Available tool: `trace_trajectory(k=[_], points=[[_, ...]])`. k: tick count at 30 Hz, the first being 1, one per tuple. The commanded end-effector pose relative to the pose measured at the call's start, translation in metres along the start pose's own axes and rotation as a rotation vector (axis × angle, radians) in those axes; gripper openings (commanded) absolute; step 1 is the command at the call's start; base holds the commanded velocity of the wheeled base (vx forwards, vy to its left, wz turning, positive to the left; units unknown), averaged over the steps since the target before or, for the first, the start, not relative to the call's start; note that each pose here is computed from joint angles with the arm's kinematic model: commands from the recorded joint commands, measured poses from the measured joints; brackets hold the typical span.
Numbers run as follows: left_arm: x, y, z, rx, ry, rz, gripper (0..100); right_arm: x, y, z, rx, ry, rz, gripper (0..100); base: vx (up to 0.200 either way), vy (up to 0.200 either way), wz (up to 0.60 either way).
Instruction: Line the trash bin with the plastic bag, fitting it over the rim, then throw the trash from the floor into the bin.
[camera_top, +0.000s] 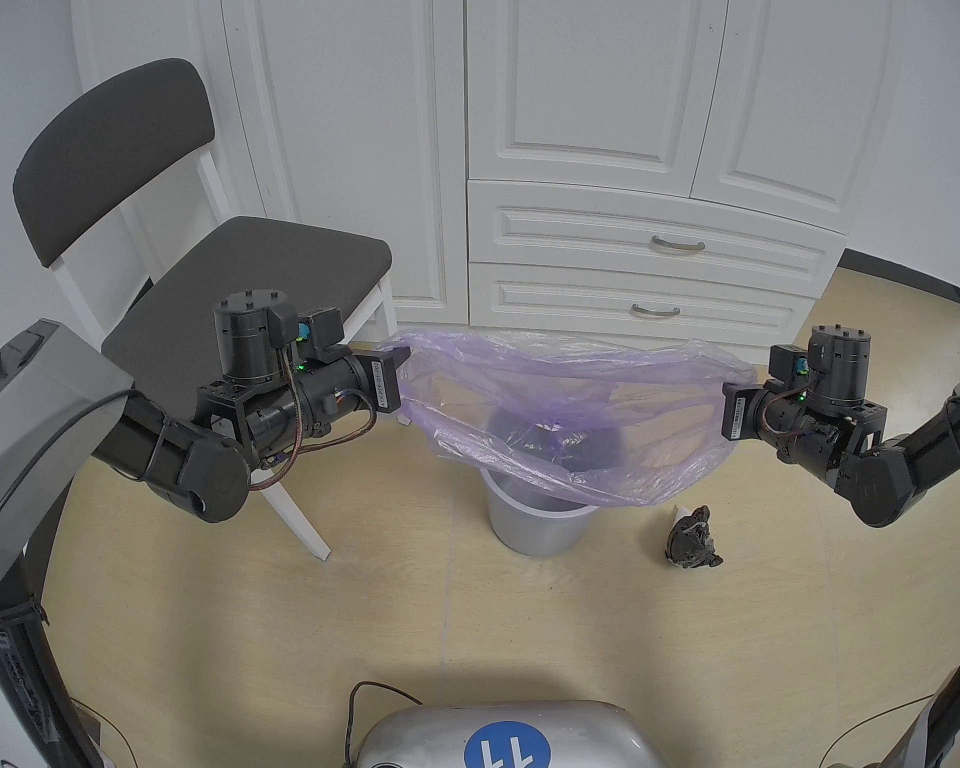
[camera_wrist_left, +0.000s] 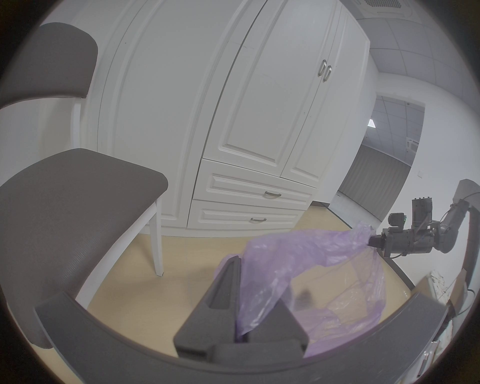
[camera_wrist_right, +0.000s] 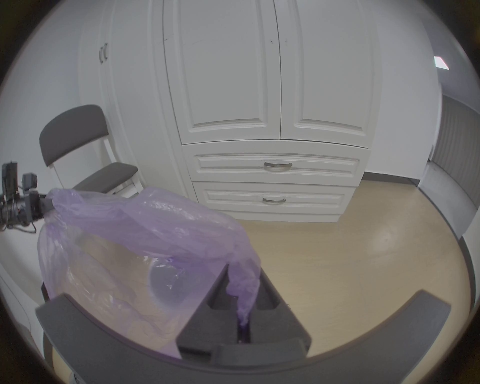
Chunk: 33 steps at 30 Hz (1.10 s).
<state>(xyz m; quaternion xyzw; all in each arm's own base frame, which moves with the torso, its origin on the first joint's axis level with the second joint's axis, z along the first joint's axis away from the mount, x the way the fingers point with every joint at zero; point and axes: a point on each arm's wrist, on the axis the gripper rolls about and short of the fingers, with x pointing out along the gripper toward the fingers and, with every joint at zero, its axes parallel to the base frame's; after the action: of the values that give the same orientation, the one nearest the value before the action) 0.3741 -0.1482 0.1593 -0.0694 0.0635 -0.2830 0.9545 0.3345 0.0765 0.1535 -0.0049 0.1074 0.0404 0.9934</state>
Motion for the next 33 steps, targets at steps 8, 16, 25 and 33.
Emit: trace_trajectory(k=[8, 16, 25, 33], points=[[-0.002, 0.008, 0.000, 0.014, 0.000, 0.023, 0, -0.006, -0.023, -0.002, -0.042, 0.011, -0.062, 0, 0.000, 0.000, 0.00], [-0.001, 0.014, 0.002, 0.017, -0.006, 0.038, 0, -0.006, -0.031, -0.001, -0.039, 0.007, -0.081, 0, 0.000, 0.000, 0.00], [0.010, -0.010, -0.014, 0.028, -0.024, -0.028, 0, -0.012, -0.007, -0.001, -0.046, -0.038, -0.006, 0, 0.000, 0.000, 0.00], [0.023, -0.045, -0.029, 0.038, -0.106, -0.050, 0, -0.009, 0.010, -0.003, -0.042, -0.131, 0.046, 0, 0.000, 0.000, 0.00]])
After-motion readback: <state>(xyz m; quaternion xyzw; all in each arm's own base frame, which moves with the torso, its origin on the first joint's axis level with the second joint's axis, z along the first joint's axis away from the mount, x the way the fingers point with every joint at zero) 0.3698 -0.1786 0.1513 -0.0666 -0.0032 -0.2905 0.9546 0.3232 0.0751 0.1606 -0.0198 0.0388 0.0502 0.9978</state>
